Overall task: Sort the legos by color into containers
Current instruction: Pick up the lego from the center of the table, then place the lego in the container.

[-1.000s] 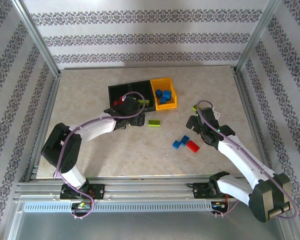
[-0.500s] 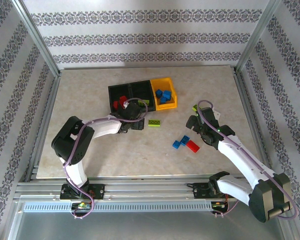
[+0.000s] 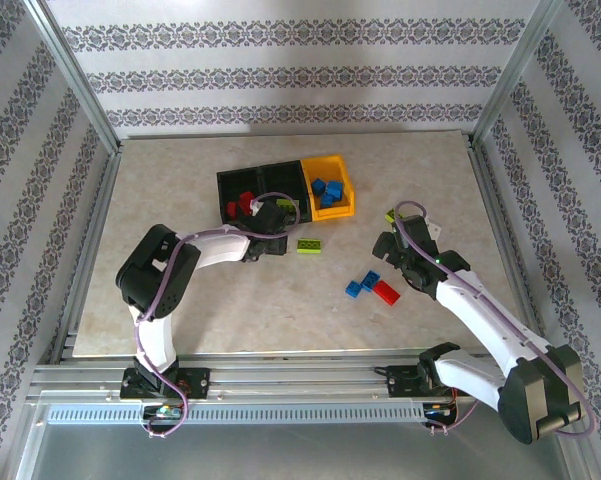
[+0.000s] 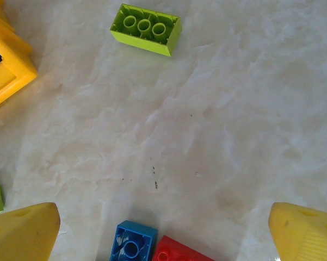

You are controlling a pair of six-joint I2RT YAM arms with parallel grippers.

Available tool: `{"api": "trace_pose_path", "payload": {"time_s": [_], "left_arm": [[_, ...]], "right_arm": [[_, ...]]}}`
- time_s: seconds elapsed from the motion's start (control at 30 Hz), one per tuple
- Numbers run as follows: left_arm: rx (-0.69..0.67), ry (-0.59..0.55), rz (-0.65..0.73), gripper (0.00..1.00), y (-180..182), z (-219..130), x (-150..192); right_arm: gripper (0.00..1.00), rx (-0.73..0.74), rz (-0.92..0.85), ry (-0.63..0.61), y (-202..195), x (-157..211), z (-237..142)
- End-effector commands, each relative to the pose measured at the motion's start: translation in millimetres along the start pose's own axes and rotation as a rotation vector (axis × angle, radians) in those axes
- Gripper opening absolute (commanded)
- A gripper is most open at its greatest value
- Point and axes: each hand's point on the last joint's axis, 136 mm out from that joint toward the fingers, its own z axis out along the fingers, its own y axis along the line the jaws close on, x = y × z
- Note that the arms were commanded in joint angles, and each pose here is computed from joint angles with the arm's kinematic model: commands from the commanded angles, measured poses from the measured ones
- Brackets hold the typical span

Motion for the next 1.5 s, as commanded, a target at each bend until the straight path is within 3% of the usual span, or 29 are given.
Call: {"api": "trace_pose_path", "payload": {"time_s": [0.0, 0.13, 0.33, 0.73, 1.2, 1.47], "left_arm": [[-0.027, -0.03, -0.017, 0.87, 4, 3, -12], [-0.038, -0.028, -0.015, 0.83, 5, 6, -13], [-0.021, -0.015, -0.016, 0.69, 2, 7, -11], [0.007, -0.027, -0.035, 0.51, 5, -13, -12], [0.082, -0.046, -0.09, 0.47, 2, -46, -17], [0.13, -0.102, -0.091, 0.47, -8, -69, -48]], "right_arm": [[0.98, 0.006, 0.012, 0.0, -1, 0, 4], [0.99, 0.006, 0.014, 0.002, -1, 0, 5], [0.98, 0.013, 0.016, 0.018, 0, 2, 8], [0.98, 0.021, -0.014, 0.057, 4, 8, 19], [0.98, 0.092, -0.056, 0.072, -5, 10, 26], [0.98, 0.125, -0.152, 0.074, -3, 11, 28]]}}
